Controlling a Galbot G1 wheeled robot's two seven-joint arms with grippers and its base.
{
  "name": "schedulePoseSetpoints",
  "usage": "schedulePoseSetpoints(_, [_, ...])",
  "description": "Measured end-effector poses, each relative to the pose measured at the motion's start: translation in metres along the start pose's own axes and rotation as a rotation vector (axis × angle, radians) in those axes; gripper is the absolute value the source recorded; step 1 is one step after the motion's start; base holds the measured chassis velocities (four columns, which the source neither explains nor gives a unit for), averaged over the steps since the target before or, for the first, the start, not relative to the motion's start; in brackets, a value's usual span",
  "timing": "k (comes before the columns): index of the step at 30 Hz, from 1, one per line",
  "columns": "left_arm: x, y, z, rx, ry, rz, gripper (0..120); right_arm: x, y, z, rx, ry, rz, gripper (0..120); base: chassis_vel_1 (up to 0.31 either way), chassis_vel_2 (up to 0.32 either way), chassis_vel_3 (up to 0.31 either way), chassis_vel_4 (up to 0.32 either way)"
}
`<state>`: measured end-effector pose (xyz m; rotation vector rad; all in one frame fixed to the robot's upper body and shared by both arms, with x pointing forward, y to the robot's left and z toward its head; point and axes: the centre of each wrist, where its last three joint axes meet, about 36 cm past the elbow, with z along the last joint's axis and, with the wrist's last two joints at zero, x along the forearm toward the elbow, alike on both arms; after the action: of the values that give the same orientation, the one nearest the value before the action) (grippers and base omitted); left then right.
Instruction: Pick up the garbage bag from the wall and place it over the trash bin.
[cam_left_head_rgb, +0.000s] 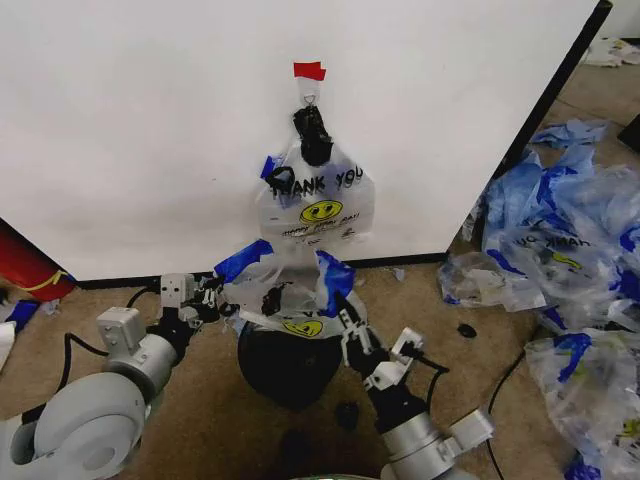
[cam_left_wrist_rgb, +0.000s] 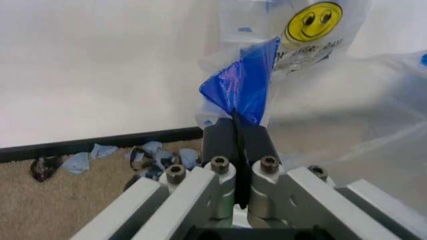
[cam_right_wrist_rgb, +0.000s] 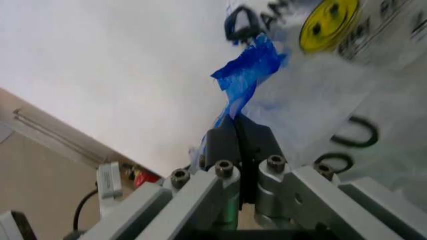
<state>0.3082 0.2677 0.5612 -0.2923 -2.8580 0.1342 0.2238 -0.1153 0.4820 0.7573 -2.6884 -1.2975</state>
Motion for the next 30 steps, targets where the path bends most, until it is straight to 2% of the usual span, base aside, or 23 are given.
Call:
schedulePoseSetpoints(9, [0.004,0.000,0.004,-0.014,0.034,-0.005,0,-0.014,-0.003,0.018,-0.026,0.057,-0.030,0,0.000,0.000,0.000,0.000])
schedulePoseSetpoints(30, [0.001,0.004,0.001,-0.026,0.028,-0.019,0,-0.047,0.004,0.078,-0.044,0.136,-0.086,0,0.000,0.000,0.000,0.000])
